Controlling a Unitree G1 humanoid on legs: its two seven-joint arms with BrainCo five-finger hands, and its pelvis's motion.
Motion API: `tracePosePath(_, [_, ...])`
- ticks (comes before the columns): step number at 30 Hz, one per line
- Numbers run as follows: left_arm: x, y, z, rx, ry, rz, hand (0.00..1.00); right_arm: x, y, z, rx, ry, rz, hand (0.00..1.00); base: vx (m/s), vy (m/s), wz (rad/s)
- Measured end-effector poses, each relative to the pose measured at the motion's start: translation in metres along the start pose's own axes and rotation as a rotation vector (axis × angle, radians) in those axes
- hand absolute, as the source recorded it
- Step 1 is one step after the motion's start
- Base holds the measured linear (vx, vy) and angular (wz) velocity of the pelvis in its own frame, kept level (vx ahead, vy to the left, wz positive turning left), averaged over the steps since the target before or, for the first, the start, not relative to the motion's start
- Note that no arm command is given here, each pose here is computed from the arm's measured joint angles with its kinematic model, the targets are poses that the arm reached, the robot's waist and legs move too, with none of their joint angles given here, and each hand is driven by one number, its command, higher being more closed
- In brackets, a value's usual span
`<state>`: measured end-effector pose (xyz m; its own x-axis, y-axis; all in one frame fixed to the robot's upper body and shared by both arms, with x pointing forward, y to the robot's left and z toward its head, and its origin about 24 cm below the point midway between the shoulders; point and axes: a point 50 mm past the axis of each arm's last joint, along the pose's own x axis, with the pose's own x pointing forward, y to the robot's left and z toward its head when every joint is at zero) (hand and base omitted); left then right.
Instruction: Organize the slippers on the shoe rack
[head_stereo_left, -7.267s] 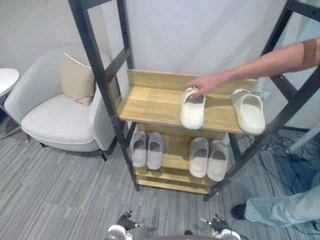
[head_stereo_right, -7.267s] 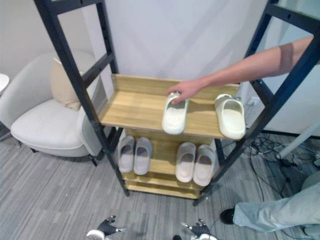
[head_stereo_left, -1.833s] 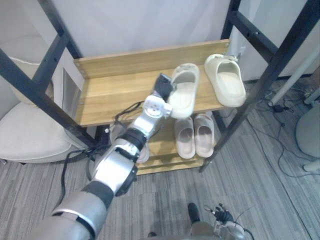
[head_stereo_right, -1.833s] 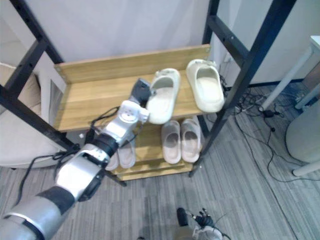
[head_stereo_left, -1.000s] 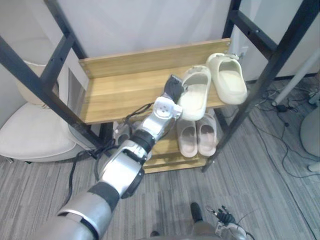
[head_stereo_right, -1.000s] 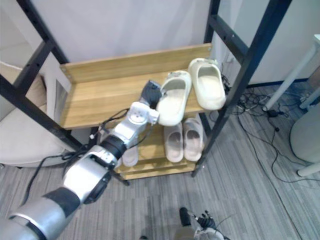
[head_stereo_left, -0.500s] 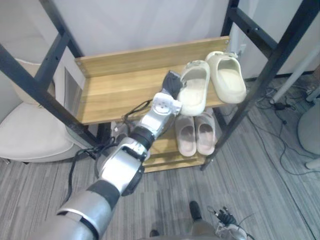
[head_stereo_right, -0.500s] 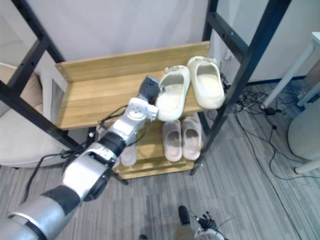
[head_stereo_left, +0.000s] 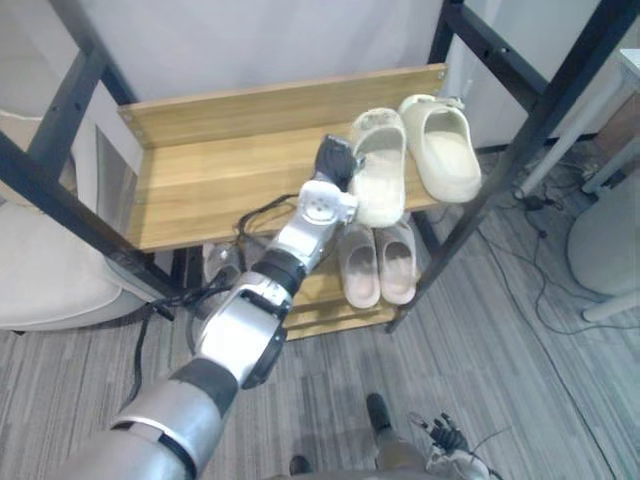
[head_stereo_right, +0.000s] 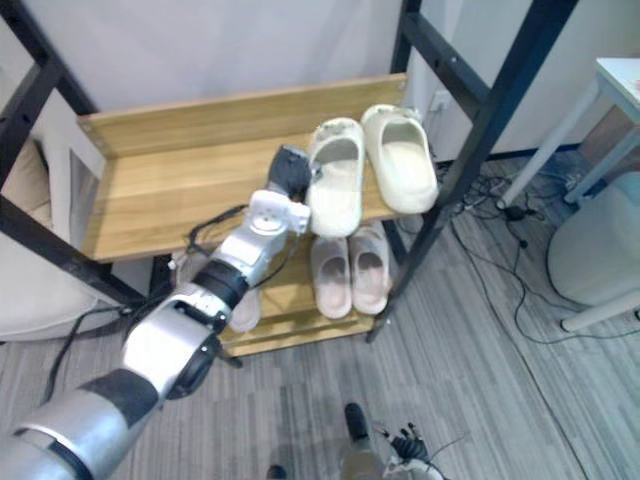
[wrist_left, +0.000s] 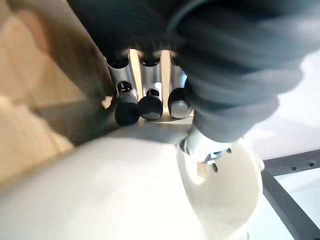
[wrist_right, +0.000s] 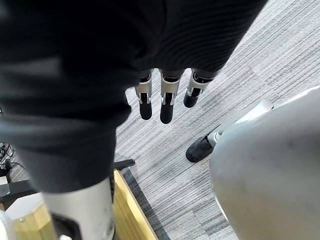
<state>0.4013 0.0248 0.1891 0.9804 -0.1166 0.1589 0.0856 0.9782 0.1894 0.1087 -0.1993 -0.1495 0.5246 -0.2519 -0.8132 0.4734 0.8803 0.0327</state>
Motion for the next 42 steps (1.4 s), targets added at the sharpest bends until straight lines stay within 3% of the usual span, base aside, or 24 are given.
tracePosePath(27, [0.0, -0.004, 0.004, -0.029, -0.016, -0.009, 0.0, -0.001, -0.001, -0.004, 0.003, 0.017, -0.001, 0.0, 0.01, -0.039, 0.04])
tracePosePath(42, [-0.048, -0.027, -0.043, -0.125, -0.024, -0.126, 0.0, 0.003, 0.0, -0.003, -0.052, 0.039, 0.016, 0.0, -0.01, -0.04, 0.15])
